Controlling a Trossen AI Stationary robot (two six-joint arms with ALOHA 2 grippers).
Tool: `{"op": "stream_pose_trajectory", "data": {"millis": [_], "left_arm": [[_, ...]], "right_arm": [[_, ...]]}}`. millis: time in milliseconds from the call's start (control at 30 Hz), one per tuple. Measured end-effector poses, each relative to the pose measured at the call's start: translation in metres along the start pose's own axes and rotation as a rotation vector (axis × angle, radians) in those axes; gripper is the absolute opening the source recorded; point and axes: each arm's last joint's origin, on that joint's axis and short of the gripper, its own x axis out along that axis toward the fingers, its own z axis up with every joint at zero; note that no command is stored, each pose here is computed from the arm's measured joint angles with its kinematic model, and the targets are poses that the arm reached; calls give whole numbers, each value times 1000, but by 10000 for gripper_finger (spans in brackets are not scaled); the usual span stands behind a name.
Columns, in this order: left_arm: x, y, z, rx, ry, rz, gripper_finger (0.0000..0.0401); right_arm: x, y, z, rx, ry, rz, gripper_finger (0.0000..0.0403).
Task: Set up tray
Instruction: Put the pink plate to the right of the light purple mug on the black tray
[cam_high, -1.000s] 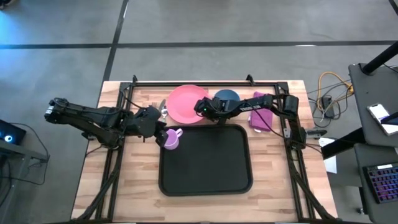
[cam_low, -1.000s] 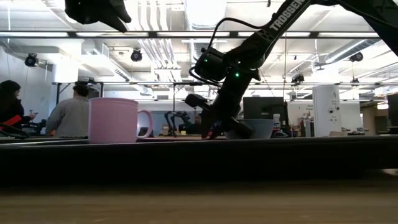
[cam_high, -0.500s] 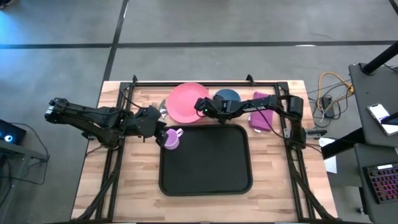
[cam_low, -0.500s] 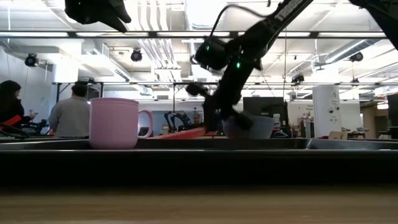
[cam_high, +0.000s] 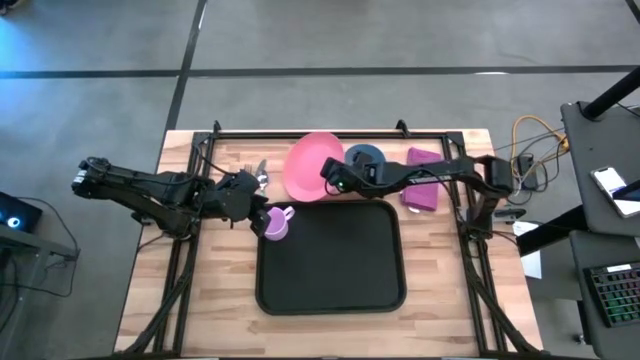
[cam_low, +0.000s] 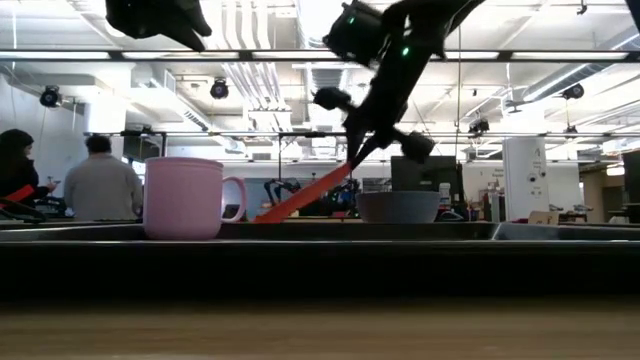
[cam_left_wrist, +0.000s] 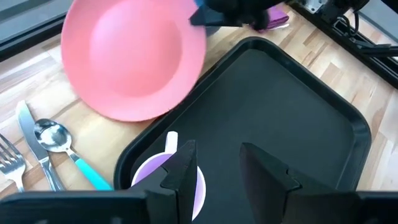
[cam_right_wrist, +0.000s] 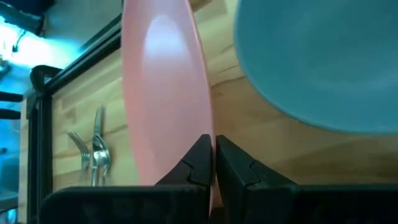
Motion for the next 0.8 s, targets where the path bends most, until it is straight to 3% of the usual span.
{"op": "stream_pose_trajectory", "data": {"millis": [433, 667, 800], "left_arm": [[0, -1, 1, -5, -20, 3, 102], [1, -5, 3, -20, -46, -21, 102], [4, -9, 1, -11, -41, -22, 102]], "right_arm": [[-103, -5, 4, -128, -95, 119, 8], [-170, -32, -3, -251, 110, 128, 9], [-192, -52, -12, -294, 268, 81, 9]]}}
